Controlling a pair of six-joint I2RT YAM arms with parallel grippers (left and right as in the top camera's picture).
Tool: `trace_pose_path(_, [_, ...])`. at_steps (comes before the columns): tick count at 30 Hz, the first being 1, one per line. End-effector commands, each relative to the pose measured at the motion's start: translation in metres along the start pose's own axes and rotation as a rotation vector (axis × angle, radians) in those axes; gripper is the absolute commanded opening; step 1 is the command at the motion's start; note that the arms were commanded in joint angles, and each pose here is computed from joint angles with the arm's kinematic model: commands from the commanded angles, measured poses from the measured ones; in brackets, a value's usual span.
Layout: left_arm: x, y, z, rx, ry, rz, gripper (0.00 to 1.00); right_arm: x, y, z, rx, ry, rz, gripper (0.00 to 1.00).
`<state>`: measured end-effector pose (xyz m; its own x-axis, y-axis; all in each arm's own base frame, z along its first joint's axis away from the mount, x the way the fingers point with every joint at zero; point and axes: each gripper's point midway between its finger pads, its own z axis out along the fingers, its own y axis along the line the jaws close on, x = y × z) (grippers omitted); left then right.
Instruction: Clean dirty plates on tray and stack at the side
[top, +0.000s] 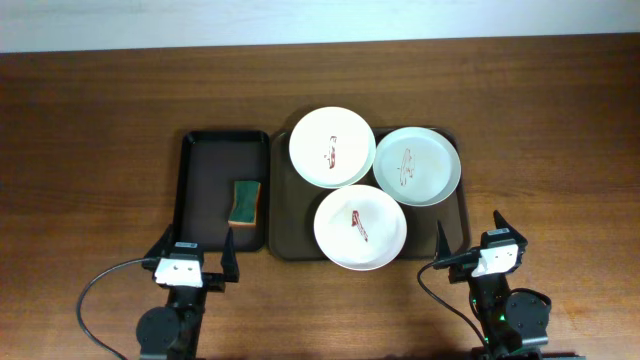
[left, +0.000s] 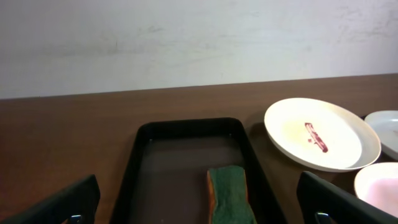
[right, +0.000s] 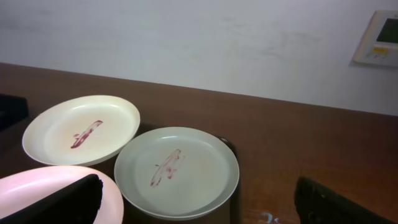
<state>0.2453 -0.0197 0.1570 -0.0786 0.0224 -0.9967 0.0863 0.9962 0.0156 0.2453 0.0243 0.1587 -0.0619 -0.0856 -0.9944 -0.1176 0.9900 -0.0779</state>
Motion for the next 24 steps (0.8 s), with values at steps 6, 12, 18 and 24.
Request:
trace_pose_path(6, [0.0,-0.002,-0.007,0.016,0.127,-0.036,0.99,-0.01,0.0,-0.006,-0.004,0.033,0.119,0.99])
trace_pose_path(12, [-0.017,-0.002,-0.006,0.016,0.222,-0.038,0.99,-0.022,0.006,-0.01,-0.047,0.134,0.134,0.99])
trace_pose_path(18, [-0.028,-0.008,0.01,0.051,0.334,-0.048,0.99,-0.04,0.018,-0.001,-0.129,0.29,0.155,0.99])
trace_pose_path(24, [-0.028,-0.019,0.027,0.119,0.543,-0.076,0.99,-0.055,0.024,0.016,-0.177,0.57,0.196,0.99])
